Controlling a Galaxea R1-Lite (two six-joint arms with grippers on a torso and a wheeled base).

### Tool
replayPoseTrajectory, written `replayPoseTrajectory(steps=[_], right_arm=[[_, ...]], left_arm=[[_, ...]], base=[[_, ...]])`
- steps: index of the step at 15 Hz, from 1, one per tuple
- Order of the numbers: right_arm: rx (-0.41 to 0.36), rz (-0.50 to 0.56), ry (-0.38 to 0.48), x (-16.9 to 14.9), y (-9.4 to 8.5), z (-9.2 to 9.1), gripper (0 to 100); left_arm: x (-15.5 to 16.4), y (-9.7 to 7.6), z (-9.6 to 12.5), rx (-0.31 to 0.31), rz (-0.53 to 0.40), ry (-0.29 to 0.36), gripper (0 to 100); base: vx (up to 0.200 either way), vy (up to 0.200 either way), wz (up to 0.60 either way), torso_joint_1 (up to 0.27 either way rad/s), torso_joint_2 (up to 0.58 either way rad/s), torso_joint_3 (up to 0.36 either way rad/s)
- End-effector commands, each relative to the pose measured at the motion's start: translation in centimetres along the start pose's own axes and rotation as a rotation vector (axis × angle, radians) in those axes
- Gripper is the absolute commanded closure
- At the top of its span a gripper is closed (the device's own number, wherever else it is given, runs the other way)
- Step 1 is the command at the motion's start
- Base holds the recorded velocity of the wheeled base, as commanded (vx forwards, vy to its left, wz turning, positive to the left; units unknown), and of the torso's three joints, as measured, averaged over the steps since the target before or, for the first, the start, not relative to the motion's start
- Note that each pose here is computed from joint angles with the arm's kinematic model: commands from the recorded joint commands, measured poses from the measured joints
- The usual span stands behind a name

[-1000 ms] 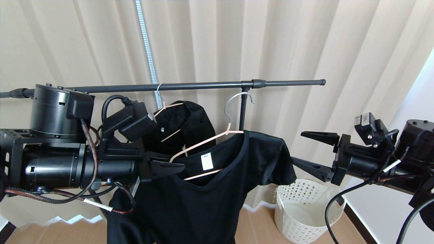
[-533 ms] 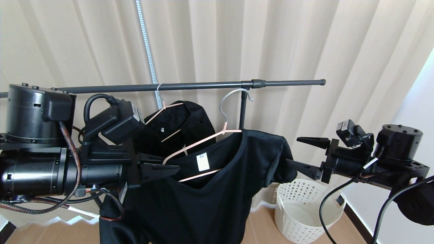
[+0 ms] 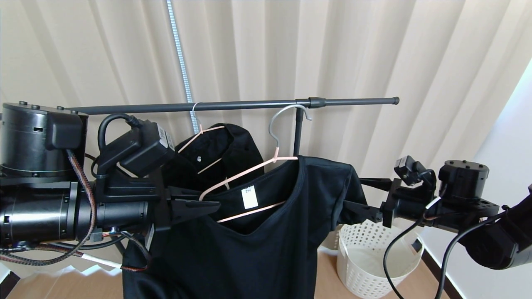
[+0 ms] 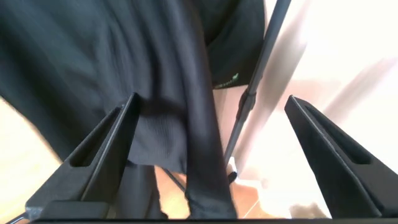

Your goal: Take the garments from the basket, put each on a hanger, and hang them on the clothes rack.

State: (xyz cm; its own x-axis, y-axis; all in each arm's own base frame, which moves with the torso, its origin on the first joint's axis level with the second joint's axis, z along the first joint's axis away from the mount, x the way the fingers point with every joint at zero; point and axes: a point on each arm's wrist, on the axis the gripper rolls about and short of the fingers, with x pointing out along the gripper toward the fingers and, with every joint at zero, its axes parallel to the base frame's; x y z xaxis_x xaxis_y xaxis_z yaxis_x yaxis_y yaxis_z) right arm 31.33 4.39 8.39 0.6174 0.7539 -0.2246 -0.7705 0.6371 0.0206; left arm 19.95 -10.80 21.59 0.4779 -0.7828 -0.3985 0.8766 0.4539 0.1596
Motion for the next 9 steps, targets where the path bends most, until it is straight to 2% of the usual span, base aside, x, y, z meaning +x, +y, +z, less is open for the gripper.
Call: replayPoseTrajectory(steps=[1,2,9], right_arm=[[0.013,-0.005,0.011,0.3,-0.6,-0.6,100],[0.013,-0.005,0.011,0.3,-0.6,-0.6,100],[0.019,-0.125,-0.021,-1.5,-4.5,-0.1,100]], left_arm=[[0.0,0.0,0.0,-0.001,0.0,0.001,100],[0.0,0.0,0.0,-0.001,0.0,0.001,100],[-0.5,-0.2,-0.6,-0.013,0.009,0.01,100]], base=[[0.0,0.0,0.0,0.0,0.0,0.0],[0.0,0.0,0.0,0.0,0.0,0.0],[0.0,0.0,0.0,0.0,0.0,0.0]])
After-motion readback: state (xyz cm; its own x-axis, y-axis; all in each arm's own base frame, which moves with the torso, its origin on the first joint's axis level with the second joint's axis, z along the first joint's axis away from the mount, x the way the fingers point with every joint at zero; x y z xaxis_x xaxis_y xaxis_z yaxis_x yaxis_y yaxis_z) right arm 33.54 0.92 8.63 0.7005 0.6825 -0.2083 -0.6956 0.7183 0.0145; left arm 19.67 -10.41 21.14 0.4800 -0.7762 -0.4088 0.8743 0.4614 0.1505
